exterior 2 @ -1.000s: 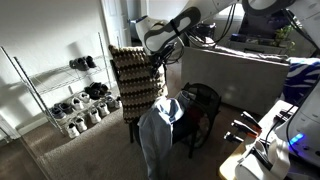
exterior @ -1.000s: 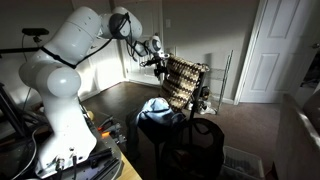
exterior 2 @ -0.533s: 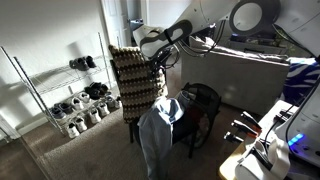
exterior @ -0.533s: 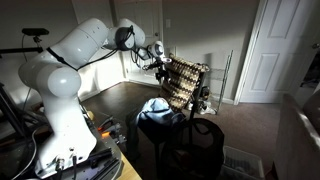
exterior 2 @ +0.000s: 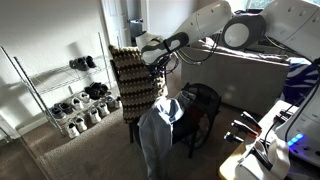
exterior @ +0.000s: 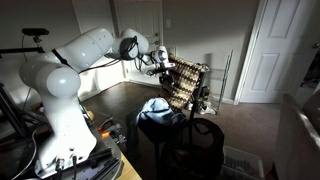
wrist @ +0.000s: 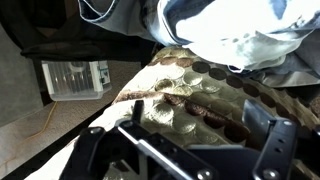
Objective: Move the jeans to the chair on the right
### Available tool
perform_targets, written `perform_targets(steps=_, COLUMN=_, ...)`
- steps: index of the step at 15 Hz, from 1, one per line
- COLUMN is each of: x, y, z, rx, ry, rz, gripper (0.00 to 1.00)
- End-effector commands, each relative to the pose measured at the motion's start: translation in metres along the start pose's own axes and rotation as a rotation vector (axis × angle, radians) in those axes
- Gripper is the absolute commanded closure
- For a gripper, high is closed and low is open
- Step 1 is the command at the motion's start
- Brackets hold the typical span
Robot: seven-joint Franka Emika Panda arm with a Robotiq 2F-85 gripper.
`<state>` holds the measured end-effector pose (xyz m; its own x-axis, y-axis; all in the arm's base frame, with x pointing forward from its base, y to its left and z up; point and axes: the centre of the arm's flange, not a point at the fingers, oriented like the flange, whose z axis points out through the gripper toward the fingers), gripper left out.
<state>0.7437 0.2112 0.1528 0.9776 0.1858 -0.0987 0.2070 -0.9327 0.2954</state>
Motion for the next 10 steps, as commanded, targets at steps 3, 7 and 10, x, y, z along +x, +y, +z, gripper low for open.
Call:
perform_targets(steps=3, x=0.001, y=-0.001, z=-0.001, rx=0.001, ry=0.004, rz=0.001, gripper=0.00)
perform_targets(steps=7, x=0.000, y=-0.005, z=0.004, rx=0.009, ry=-0.002, rz=-0.005, gripper=0.00)
perform_targets(steps=10, x=0.003, y=-0.015, z=0.024, rx=0.039, ry=-0.027, rz=-0.038, gripper=0.00)
